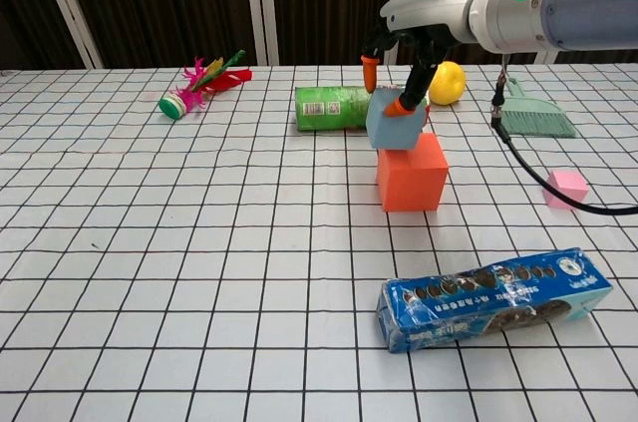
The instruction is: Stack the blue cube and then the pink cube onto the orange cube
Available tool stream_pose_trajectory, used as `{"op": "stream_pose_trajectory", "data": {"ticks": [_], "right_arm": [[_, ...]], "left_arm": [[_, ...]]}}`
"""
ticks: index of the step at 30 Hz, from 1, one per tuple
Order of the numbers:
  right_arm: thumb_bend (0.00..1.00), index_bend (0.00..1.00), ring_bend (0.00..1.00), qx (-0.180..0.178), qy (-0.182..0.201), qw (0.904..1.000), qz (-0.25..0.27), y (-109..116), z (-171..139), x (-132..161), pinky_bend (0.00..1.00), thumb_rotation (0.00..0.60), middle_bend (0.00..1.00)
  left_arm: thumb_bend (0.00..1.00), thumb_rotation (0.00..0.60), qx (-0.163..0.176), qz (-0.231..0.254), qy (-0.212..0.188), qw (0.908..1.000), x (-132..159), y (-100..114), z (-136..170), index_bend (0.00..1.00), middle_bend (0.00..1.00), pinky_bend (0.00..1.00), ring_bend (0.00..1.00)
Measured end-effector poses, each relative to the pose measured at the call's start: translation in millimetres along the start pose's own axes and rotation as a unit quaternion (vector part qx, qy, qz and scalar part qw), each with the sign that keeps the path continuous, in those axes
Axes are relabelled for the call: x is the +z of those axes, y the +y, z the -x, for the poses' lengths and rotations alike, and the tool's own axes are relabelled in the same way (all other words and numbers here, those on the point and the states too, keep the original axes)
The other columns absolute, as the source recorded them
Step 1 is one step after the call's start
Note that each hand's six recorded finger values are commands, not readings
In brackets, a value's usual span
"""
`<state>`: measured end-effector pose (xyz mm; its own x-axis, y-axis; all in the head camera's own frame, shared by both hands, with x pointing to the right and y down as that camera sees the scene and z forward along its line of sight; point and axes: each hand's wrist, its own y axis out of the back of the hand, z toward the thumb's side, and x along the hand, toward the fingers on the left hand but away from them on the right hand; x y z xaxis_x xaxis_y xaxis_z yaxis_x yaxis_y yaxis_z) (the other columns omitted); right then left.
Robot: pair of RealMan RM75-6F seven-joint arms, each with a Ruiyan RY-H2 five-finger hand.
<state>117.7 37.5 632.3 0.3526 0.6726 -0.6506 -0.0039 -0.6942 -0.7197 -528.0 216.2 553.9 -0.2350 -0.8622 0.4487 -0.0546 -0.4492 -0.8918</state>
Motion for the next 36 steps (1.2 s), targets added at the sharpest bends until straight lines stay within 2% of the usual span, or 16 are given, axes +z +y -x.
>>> {"op": "stream_pose_trajectory", "data": {"ticks": [36], "right_arm": [[0.41,0.46,0.09,0.003,-0.014,0.9999,0.009,-8,-5,-16,0.06,0.600,0.08]], "left_arm": [[0.20,0.600,-0.002,-0.004,0.000,1.0000,2,-2,0,0.17,0.00,0.02,0.00]]}}
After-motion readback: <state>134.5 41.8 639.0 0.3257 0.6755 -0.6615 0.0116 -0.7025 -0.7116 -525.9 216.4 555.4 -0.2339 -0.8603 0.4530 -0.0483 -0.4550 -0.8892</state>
